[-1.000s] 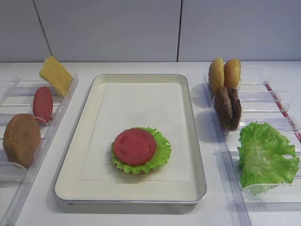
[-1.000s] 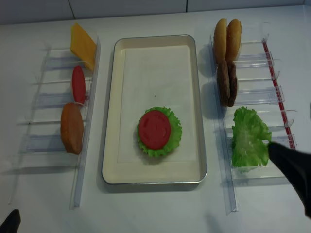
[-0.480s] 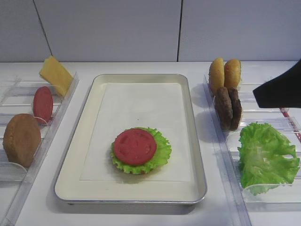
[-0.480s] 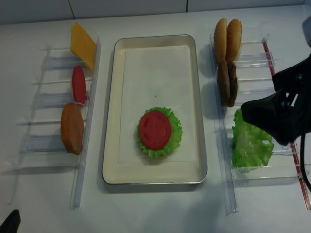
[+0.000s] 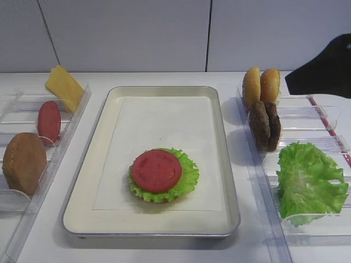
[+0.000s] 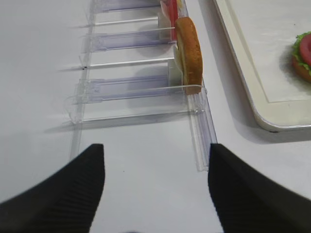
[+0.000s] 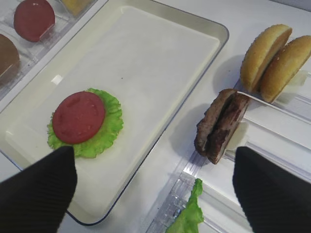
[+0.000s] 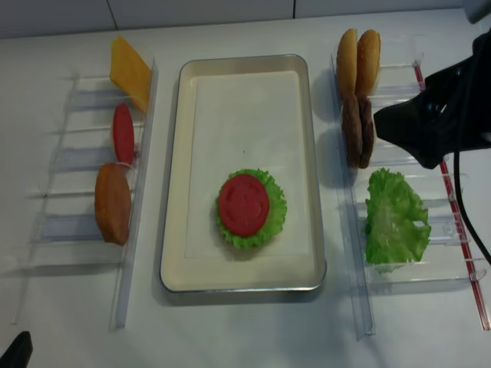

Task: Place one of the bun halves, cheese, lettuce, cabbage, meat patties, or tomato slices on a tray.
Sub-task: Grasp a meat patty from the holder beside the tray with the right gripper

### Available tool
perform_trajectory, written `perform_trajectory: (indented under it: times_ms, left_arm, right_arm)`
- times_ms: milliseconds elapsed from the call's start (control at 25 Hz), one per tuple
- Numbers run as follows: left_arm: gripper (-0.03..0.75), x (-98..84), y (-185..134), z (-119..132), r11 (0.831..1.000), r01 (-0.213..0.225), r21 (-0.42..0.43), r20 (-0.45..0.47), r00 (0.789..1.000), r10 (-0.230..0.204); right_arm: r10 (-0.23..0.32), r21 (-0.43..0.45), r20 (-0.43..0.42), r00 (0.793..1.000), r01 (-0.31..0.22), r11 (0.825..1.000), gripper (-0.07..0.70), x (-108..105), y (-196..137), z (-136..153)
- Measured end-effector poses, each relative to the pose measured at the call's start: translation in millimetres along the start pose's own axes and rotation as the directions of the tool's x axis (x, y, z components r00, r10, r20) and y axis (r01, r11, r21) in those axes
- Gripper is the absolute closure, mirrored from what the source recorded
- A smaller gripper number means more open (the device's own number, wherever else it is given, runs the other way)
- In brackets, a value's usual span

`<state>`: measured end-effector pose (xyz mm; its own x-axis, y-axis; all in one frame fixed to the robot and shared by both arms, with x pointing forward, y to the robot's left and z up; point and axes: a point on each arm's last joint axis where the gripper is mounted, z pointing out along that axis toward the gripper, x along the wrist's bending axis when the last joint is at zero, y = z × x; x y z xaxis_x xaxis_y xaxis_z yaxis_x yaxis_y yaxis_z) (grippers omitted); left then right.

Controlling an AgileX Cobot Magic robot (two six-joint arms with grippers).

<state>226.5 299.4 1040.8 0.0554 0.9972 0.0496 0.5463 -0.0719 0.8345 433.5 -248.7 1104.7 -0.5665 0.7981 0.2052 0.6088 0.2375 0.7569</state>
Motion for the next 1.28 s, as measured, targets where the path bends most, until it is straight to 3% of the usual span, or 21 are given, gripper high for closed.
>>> perform_trajectory:
  times_ms: [120,360,440,600,960,1280]
  left_arm:
    - [0.257,0.0,0.0,0.0,1.0,0.0,0.0,0.0,1.0,0.0]
    - [0.257,0.0,0.0,0.0,1.0,0.0,0.0,0.0,1.0,0.0]
    - [0.257,0.0,0.0,0.0,1.0,0.0,0.0,0.0,1.0,0.0]
    - [0.257,0.0,0.0,0.0,1.0,0.0,0.0,0.0,1.0,0.0]
    - [0.257,0.0,0.0,0.0,1.0,0.0,0.0,0.0,1.0,0.0]
    - [0.257,0.0,0.0,0.0,1.0,0.0,0.0,0.0,1.0,0.0]
  right_arm:
    - [0.008,0.027,-0.01,1.0,-0.008,1.0,-0.022,-5.3,3.1,10.2]
    - [-0.059,0.143,-0.044,0.997,0.065,0.988,-0.022,0.9,21.2,53.6]
    - [-0.05,0.2,-0.017,0.999,0.053,0.978,-0.022,1.9,25.9,72.0]
    - [0.032,0.254,0.085,0.996,-0.053,0.966,-0.022,-10.3,28.8,99.9]
    - [0.112,0.253,0.14,0.984,-0.145,0.956,-0.022,-27.7,23.3,138.0]
    - [0.162,0.21,0.142,0.976,-0.19,0.959,0.03,-29.1,28.3,142.9]
